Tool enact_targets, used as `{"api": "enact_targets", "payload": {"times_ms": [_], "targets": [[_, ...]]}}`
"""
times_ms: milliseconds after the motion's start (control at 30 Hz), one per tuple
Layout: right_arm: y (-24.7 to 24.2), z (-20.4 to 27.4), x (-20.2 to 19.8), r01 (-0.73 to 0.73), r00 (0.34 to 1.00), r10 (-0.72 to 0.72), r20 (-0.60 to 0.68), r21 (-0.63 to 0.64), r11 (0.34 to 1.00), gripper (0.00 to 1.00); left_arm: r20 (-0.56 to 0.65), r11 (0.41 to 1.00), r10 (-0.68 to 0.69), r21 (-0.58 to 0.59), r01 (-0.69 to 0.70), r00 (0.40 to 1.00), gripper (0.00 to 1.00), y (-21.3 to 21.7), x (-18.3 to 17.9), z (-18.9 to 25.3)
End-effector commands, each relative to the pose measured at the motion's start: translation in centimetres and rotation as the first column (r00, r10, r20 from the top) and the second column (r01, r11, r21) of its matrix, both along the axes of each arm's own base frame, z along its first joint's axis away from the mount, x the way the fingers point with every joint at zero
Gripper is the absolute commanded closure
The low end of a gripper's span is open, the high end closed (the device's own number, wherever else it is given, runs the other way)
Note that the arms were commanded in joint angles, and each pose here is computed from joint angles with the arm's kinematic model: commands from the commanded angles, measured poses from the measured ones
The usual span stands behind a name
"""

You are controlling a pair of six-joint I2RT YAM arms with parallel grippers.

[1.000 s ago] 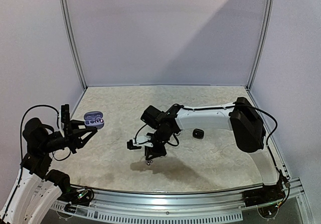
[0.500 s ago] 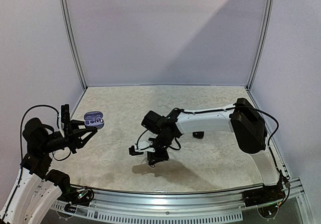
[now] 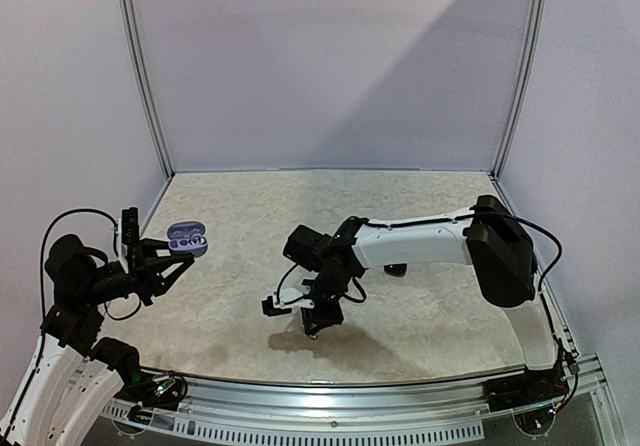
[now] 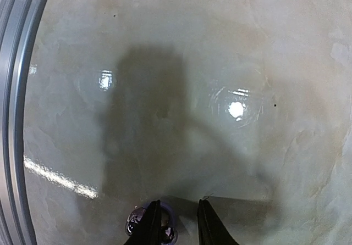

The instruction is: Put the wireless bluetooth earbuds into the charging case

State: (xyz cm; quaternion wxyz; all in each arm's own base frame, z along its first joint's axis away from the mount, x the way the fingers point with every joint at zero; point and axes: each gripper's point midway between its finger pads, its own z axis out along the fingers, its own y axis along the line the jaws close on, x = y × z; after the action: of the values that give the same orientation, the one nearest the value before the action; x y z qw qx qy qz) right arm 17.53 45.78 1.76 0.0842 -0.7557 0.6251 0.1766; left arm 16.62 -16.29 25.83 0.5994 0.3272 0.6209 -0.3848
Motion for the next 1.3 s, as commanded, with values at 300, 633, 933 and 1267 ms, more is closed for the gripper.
{"api": "enact_targets", "payload": {"times_ms": [300,633,933,1267], "targets": [[-3.6,0.4,0.2,0.217,0.973,-0.23,-0.012,-0.285,0.934,0.79,0.004,1.0,0.005,0.005,-0.005,1.0,1.0,0.1,0.2,-0.5],[-1.0,1.0,1.7,0.333,0.939,-0.344,-0.006,-0.233,0.913,0.78,0.007,1.0,0.003,0.005,-0.003,1.0,1.0,0.1,0.2,-0.5],[-0.4,0.8,1.7,0.401,0.907,-0.42,-0.031,-0.239,0.884,0.76,0.008,1.0,0.002,0.004,-0.002,1.0,1.0,0.1,0.1,-0.5],[-2.4,-2.2,1.0,0.412,0.894,-0.447,-0.019,-0.352,0.84,0.75,0.007,1.0,0.002,0.003,-0.002,1.0,1.0,0.1,0.1,-0.5]]}}
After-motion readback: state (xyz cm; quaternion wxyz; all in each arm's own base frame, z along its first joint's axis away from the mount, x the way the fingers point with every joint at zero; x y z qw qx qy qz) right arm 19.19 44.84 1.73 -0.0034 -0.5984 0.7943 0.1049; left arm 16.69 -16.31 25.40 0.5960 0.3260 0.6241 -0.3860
